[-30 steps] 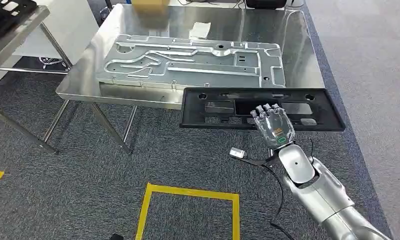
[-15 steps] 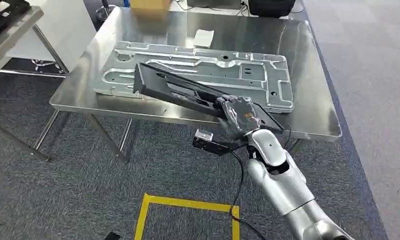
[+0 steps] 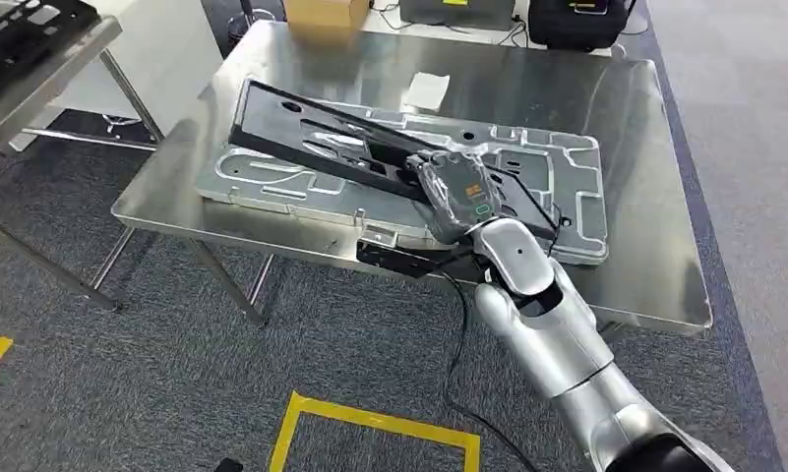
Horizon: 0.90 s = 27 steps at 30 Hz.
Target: Take the parts from the cabinet and place them on the table.
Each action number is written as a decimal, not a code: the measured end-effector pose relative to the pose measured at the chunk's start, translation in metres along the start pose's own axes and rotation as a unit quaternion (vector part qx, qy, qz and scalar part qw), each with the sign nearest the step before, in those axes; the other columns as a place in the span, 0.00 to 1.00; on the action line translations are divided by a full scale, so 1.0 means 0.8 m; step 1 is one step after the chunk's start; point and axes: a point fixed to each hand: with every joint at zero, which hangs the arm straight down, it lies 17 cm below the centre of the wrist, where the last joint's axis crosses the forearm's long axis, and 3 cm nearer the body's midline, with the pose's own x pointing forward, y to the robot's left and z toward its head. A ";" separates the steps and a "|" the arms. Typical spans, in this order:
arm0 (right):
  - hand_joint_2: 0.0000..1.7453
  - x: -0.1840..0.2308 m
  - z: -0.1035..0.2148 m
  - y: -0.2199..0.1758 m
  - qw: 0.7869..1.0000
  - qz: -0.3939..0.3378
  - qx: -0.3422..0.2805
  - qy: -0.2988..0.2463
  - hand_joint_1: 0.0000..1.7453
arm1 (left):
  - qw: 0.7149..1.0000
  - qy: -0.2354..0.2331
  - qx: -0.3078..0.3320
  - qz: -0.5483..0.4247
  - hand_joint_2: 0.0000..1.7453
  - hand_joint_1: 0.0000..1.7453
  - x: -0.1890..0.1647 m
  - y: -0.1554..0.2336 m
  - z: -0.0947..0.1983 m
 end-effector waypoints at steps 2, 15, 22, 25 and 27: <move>1.00 -0.001 0.002 0.008 1.000 -0.001 0.011 0.001 1.00 | 1.000 0.002 -0.001 0.000 0.00 0.00 -0.004 -0.001 0.001; 1.00 -0.012 -0.024 0.025 0.997 0.029 0.071 0.006 1.00 | 1.000 0.004 -0.004 0.001 0.00 0.00 -0.003 -0.001 0.001; 1.00 -0.095 0.010 0.082 0.984 0.079 0.135 0.081 1.00 | 1.000 0.005 -0.005 0.005 0.00 0.00 -0.006 -0.005 0.002; 1.00 -0.125 0.025 0.100 0.978 0.090 0.155 0.105 1.00 | 1.000 0.002 -0.005 0.006 0.00 0.00 0.000 -0.006 0.001; 1.00 -0.139 0.032 0.105 0.975 0.094 0.162 0.116 1.00 | 1.000 0.004 -0.003 0.005 0.00 0.00 -0.003 -0.002 0.001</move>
